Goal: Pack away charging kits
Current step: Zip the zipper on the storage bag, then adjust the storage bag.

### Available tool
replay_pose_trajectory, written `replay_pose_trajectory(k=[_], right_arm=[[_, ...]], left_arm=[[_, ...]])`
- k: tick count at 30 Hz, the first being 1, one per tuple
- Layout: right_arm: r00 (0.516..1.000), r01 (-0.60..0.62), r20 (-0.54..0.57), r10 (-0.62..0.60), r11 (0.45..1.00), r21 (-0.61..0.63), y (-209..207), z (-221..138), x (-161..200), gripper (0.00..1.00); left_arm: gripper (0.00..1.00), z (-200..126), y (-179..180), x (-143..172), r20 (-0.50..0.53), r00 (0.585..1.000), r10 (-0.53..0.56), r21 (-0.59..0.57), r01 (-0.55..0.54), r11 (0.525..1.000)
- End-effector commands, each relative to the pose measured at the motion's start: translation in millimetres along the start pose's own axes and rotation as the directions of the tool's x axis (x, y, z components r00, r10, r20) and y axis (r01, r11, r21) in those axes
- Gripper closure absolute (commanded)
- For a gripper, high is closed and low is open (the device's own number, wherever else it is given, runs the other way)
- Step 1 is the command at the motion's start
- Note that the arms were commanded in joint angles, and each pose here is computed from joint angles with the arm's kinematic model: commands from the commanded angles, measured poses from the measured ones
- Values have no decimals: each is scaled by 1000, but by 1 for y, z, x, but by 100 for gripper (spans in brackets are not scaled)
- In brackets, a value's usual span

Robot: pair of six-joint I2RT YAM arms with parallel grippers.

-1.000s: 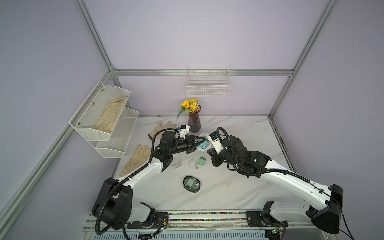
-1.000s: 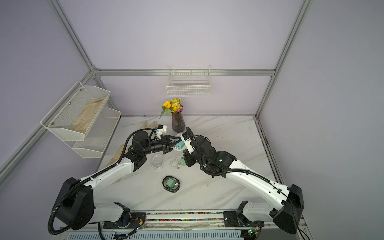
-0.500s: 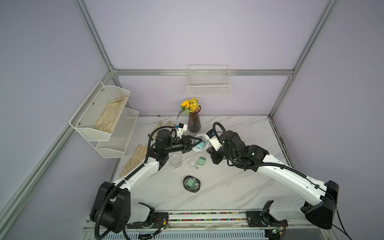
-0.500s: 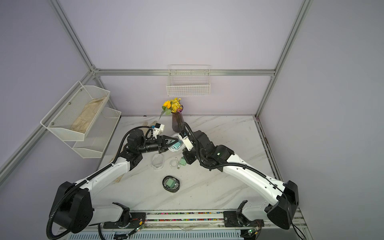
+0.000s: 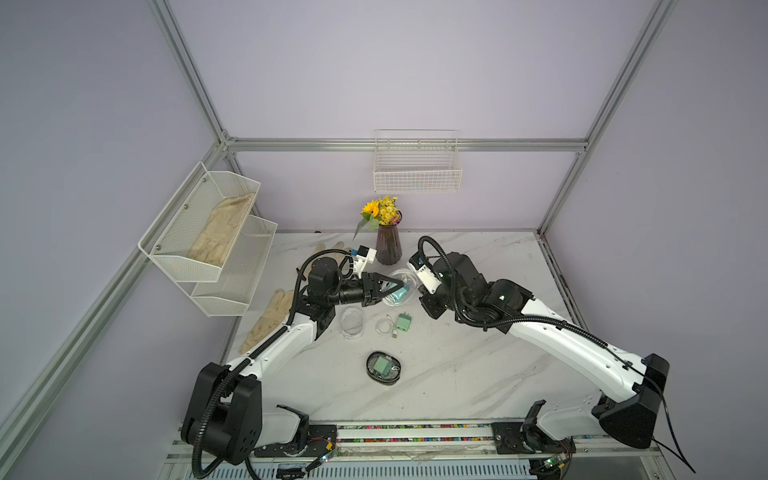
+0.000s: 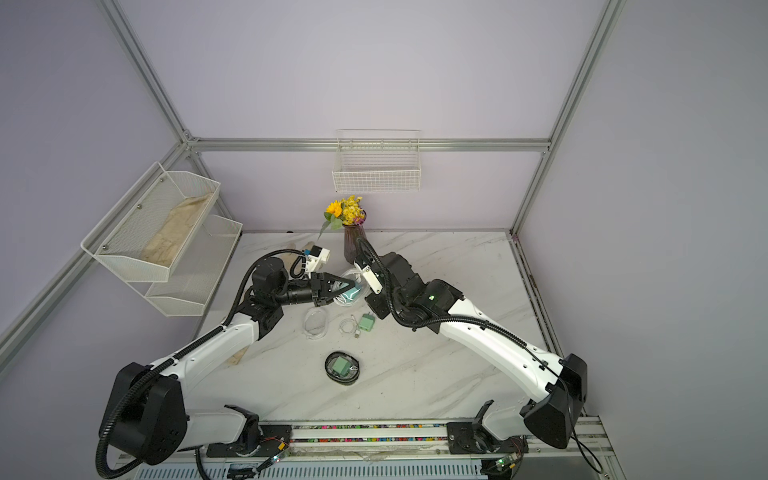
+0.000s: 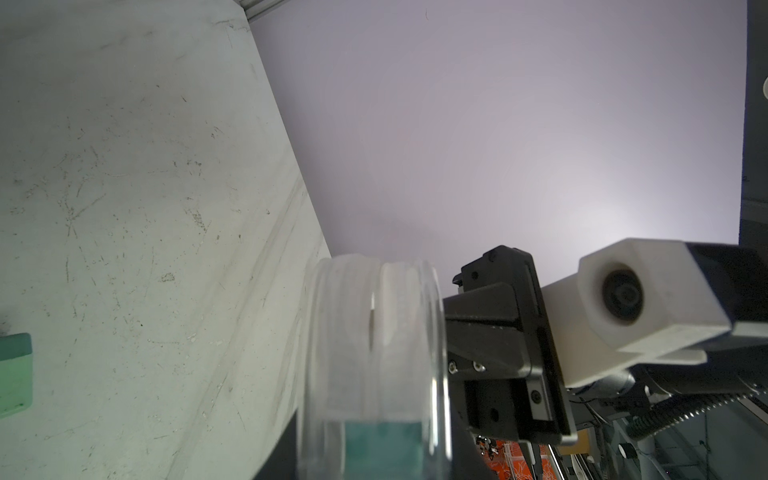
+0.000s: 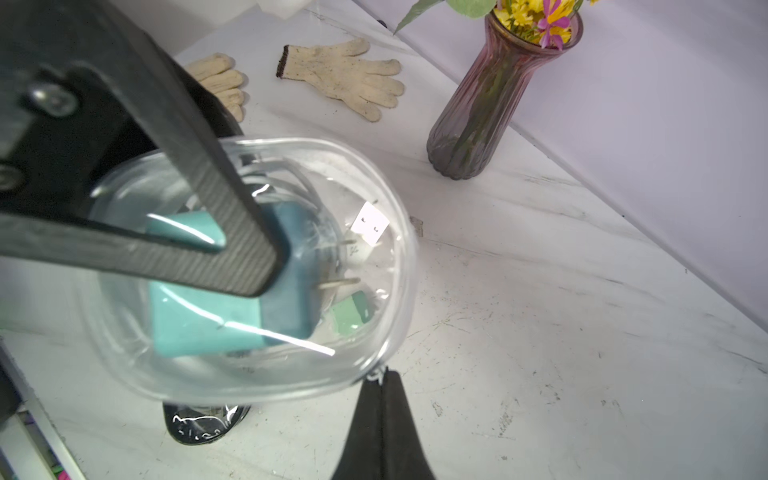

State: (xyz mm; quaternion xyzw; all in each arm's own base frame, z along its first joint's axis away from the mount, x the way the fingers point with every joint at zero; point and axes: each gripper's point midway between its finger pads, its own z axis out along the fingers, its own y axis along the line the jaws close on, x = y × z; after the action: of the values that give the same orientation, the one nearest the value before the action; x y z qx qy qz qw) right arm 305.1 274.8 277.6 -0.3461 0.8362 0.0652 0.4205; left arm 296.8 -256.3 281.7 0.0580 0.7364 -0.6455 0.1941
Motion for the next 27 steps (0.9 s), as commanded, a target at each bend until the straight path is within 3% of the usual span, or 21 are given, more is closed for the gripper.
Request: replay_pose_trajectory(k=[1,8,11,15,18,20,24,27], right_arm=[[999,27,12,-30,977,211,-50,-9,-16,100],[999,-22,51,14,988,154,-45,-21,-32,100],[988,-115,107,108,991,66,-46,-52,-29,69],[940,-266,161,300,942,-204,-47,-86,-27,47],[919,-300,110,379,853,-427,-16,-81,-17,39],[909,-318,88,408,813,-487,-4,-76,-10,30],[896,-295,106,430,757,-583,10,-87,-6,27],[893,-299,109,436,758,-580,9,-87,-1,26]], left_arm=[[100,-1,-18,19,-104,993,57,64,-51,997],[100,7,-26,27,-143,982,121,76,-111,991],[100,9,-32,23,-141,977,161,75,-152,986],[100,22,-45,32,-217,933,286,76,-276,958],[100,39,-62,47,-286,881,376,143,-348,926],[100,48,-64,50,-310,862,400,155,-369,916],[99,54,-77,56,-329,838,435,203,-387,899],[98,56,-84,60,-338,827,450,225,-393,891]])
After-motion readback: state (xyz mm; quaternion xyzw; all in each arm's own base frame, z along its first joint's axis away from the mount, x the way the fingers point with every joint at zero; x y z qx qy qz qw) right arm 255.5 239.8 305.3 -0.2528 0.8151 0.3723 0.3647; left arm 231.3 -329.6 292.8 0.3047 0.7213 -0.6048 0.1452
